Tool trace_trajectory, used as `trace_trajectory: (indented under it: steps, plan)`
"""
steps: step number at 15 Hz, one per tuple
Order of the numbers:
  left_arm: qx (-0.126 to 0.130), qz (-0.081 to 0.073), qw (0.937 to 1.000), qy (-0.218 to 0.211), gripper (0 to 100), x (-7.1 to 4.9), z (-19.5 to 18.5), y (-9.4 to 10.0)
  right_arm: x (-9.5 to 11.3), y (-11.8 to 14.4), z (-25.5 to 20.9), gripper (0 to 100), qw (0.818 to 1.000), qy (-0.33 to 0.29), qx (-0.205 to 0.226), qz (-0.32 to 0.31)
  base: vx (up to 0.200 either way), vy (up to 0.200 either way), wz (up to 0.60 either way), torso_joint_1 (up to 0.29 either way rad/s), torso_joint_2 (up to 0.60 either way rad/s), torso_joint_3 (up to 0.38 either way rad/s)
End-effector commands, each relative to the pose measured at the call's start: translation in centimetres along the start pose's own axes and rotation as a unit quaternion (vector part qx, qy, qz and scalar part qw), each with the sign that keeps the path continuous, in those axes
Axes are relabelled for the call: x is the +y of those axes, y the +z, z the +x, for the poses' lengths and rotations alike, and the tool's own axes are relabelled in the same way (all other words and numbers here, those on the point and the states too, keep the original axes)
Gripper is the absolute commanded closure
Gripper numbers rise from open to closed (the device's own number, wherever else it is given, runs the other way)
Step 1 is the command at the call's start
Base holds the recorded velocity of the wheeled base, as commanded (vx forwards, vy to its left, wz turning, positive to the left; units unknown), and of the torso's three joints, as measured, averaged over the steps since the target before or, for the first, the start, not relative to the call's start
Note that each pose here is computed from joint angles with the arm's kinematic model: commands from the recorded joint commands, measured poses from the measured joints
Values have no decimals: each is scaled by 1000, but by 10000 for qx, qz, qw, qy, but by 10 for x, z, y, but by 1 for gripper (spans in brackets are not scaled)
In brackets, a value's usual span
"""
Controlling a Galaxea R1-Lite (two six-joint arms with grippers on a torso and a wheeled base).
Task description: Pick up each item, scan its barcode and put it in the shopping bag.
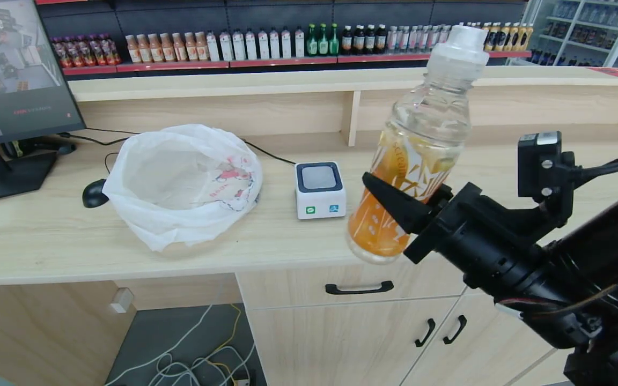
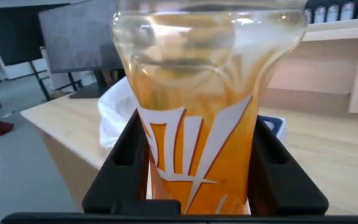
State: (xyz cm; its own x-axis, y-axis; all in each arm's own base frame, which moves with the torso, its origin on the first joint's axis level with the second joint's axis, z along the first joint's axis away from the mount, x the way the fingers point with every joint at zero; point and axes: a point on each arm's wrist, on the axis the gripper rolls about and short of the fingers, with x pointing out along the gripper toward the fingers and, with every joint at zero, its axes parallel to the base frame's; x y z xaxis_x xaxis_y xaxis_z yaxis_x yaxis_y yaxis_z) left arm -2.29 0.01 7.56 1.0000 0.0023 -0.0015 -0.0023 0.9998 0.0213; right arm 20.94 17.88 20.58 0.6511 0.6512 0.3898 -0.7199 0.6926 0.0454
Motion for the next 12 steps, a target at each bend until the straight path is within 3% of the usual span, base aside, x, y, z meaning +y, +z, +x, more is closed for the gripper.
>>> trace_trajectory:
  steps: [1,4,12]
  plan:
    - [0,-7,10000,4,0,0,0,0,-38,13,-3,100,9975,-640,-212,-232,0,0,0,0,0,0]
    - [0,1,10000,4,0,0,0,0,-67,21,-14,100,9919,-1162,-282,-437,0,0,0,0,0,0]
    - [0,1,10000,4,0,0,0,0,-74,22,-38,100,9814,-1807,-121,-635,0,0,0,0,0,0]
